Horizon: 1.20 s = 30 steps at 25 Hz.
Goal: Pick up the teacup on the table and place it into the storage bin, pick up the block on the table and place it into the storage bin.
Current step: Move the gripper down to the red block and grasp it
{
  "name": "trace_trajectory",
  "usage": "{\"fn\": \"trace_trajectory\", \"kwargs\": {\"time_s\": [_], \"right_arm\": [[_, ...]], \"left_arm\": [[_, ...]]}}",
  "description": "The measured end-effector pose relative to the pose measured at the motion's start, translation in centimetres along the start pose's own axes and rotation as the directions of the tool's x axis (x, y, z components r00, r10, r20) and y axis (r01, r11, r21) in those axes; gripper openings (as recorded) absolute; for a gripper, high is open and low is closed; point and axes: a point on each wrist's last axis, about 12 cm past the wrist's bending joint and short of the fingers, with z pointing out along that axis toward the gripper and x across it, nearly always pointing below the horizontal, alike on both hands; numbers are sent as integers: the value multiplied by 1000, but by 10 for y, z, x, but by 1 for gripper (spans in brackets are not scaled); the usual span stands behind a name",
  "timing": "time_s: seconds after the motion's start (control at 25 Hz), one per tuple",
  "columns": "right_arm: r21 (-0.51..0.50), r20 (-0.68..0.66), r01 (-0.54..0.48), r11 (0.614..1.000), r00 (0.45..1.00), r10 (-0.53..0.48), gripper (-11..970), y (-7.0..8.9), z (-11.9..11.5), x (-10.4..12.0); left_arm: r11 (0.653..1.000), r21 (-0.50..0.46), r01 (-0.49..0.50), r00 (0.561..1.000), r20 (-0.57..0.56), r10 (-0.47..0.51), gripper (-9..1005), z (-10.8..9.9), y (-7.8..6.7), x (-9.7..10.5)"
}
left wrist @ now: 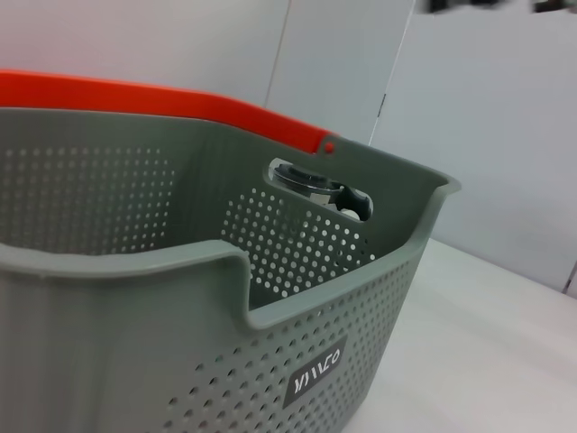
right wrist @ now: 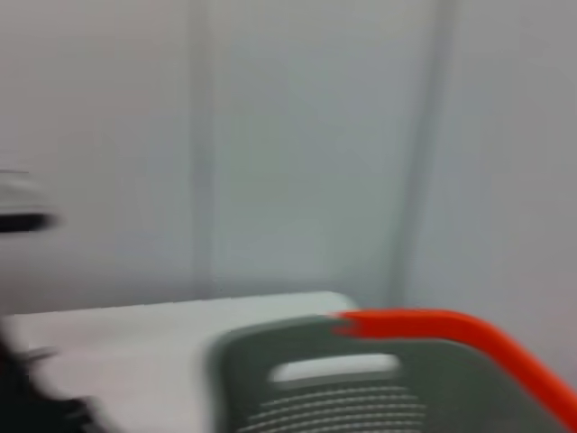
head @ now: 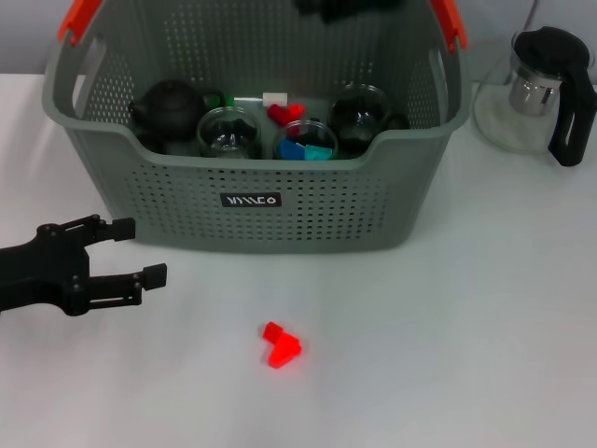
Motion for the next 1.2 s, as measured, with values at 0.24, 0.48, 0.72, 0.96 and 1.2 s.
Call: {"fn": "trace_trajectory", "kwargs": {"time_s": [0.24,0.48,0.72,0.96,1.2], "right_arm": [[-176,-67,73,982,994,-86,866,32,-17,18],[-285,-156,34,958,984,-81,857,58,-12,43],[-322,-292,-74,944,956,-25,857,78,15,66],[-319,-423,-184,930,905,34,856,90,53,74],[-295,-522,-248,923,851,61,856,107,91,79]], "left_arm": [[1000,3,2,1000,-1,-2,902,0,0,1],[1000,1,-4,1000,-6,4,902,0,0,1],[999,3,-44,999,-20,44,902,-1,0,1],[998,12,-68,996,-48,68,902,-1,0,4],[996,8,-93,994,-52,93,902,-2,0,6]]}}
